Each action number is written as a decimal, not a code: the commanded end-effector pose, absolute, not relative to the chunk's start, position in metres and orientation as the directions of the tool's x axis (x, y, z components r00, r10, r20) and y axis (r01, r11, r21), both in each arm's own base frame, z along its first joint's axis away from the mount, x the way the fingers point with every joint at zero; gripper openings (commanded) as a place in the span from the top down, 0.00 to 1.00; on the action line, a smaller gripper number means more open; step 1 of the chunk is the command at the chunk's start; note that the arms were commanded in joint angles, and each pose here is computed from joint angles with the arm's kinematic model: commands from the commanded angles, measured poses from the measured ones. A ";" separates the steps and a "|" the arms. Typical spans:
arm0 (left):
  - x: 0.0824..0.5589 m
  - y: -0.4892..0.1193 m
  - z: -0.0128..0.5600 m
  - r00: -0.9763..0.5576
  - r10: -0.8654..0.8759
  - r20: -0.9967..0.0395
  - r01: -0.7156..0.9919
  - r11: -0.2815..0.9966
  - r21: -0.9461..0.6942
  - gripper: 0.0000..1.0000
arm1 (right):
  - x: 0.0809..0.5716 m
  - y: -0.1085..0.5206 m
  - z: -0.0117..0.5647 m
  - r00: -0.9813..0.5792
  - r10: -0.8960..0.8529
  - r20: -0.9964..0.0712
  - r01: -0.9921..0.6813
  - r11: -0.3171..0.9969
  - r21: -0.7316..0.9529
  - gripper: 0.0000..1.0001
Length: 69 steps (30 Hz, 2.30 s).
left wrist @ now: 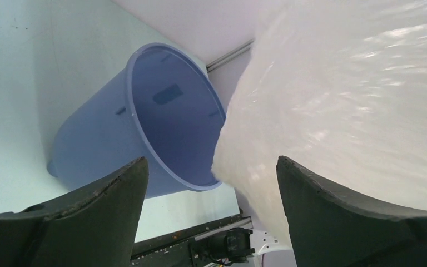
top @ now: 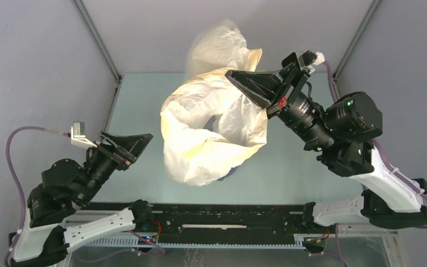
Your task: Put the trash bags into the trash bin
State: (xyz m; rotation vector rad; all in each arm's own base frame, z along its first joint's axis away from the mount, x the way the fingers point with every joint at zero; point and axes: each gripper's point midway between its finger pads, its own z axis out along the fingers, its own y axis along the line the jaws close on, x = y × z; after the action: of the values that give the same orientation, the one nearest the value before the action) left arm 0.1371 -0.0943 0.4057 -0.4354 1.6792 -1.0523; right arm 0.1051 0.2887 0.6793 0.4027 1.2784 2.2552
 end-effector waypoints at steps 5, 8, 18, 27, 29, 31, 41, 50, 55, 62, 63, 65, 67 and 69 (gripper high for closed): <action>0.142 -0.080 0.390 -0.351 -0.750 -0.561 0.110 0.562 -0.820 0.11 | 0.113 0.224 0.706 -0.758 0.564 0.327 -0.124 -0.617 0.777 1.00; 0.143 -0.081 0.388 -0.352 -0.750 -0.560 0.098 0.565 -0.819 0.12 | 0.131 0.211 0.677 -0.669 0.648 0.363 -0.071 -0.542 0.837 1.00; 0.142 -0.076 0.419 -0.329 -0.748 -0.576 0.127 0.570 -0.812 0.11 | 0.193 0.188 0.571 -0.468 0.764 0.445 0.147 -0.429 0.891 1.00; 0.104 -0.140 0.486 -0.460 -0.467 -0.755 0.532 0.535 -0.656 0.03 | 0.215 0.180 0.535 -0.382 0.870 0.311 0.219 -0.242 0.945 1.00; 0.095 -0.172 0.480 -0.530 -0.360 -0.768 0.588 0.497 -0.638 0.06 | 0.221 0.179 0.533 -0.364 0.883 0.297 0.210 -0.233 0.950 1.00; 0.092 -0.203 0.464 -0.591 -0.271 -0.760 0.607 0.471 -0.640 0.08 | 0.227 0.184 0.528 -0.364 0.881 0.301 0.218 -0.234 0.948 1.00; 0.141 -0.282 0.415 -0.610 -0.338 -0.717 0.524 0.506 -0.685 0.13 | 0.234 0.186 0.523 -0.356 0.888 0.291 0.218 -0.223 0.950 1.00; 0.212 -0.252 0.375 -0.621 -0.396 -0.676 0.247 0.720 -0.649 0.08 | 0.235 0.183 0.492 -0.351 0.911 0.219 0.218 -0.148 0.965 1.00; 0.231 -0.248 0.332 -0.683 -0.348 -0.642 0.168 0.781 -0.601 0.06 | 0.240 0.186 0.464 -0.362 0.925 0.117 0.223 -0.036 0.974 1.00; 0.228 -0.257 0.285 -0.772 -0.252 -0.583 0.147 0.822 -0.550 0.13 | 0.237 0.203 0.461 -0.471 0.879 -0.068 0.110 0.135 0.985 1.00; 0.225 -0.256 0.289 -0.764 -0.255 -0.593 0.162 0.813 -0.559 0.12 | 0.234 0.203 0.458 -0.485 0.869 -0.104 0.093 0.169 0.981 1.00; 0.215 -0.251 0.304 -0.736 -0.252 -0.628 0.219 0.789 -0.574 0.08 | 0.227 0.201 0.455 -0.513 0.830 -0.216 0.013 0.260 0.966 1.00; 0.200 -0.246 0.318 -0.716 -0.244 -0.654 0.291 0.747 -0.597 0.04 | 0.217 0.201 0.460 -0.548 0.761 -0.347 -0.118 0.340 0.933 1.00; 0.179 -0.235 0.331 -0.694 -0.238 -0.680 0.366 0.696 -0.617 0.03 | 0.205 0.200 0.461 -0.584 0.683 -0.438 -0.224 0.384 0.896 1.00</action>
State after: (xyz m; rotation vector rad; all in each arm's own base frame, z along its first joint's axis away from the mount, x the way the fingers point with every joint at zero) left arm 0.2167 -0.2520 0.2854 -0.0407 2.2985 -0.8033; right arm 0.2286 0.2030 0.4430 0.8277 1.8034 1.3427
